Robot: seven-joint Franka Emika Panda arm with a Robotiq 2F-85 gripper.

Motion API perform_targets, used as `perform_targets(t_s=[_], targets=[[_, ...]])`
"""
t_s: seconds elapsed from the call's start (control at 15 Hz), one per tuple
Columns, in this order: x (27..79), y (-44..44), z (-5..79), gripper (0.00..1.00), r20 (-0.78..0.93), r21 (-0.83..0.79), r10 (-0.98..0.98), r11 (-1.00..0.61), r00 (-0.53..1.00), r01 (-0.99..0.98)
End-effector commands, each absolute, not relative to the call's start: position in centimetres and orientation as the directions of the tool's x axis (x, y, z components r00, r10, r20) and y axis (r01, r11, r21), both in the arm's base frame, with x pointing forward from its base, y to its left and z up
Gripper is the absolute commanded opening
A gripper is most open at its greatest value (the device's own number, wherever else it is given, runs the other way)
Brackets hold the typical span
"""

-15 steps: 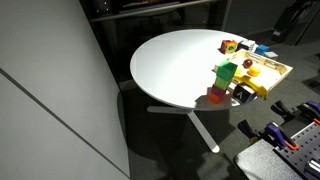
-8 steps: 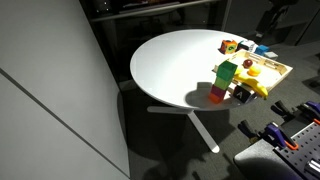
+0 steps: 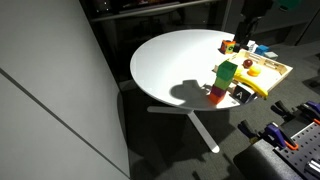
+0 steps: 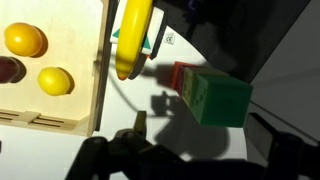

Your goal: Pick up the green block and put it in the tray

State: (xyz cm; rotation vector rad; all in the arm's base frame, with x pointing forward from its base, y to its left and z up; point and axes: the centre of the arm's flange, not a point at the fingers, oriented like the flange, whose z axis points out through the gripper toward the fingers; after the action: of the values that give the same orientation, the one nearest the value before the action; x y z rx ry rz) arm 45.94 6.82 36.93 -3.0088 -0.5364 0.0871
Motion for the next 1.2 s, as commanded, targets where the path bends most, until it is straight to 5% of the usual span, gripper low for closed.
perform_targets(t_s=[0.0,0.93,1.0,1.13], targets=[[48.3,8.4,36.4,1.00,-0.091,-0.151,0.390,-0.915,0.916,0.374],[48.9,13.1,31.9,1.00,-0.235,-0.150,0.426,-0.904,0.874,0.401],[48.8,13.2,31.7,0.75,-0.240,-0.142,0.419,-0.907,0.876,0.396],[48.9,13.2,31.4,0.66,-0.248,-0.134,0.413,-0.911,0.877,0.391]])
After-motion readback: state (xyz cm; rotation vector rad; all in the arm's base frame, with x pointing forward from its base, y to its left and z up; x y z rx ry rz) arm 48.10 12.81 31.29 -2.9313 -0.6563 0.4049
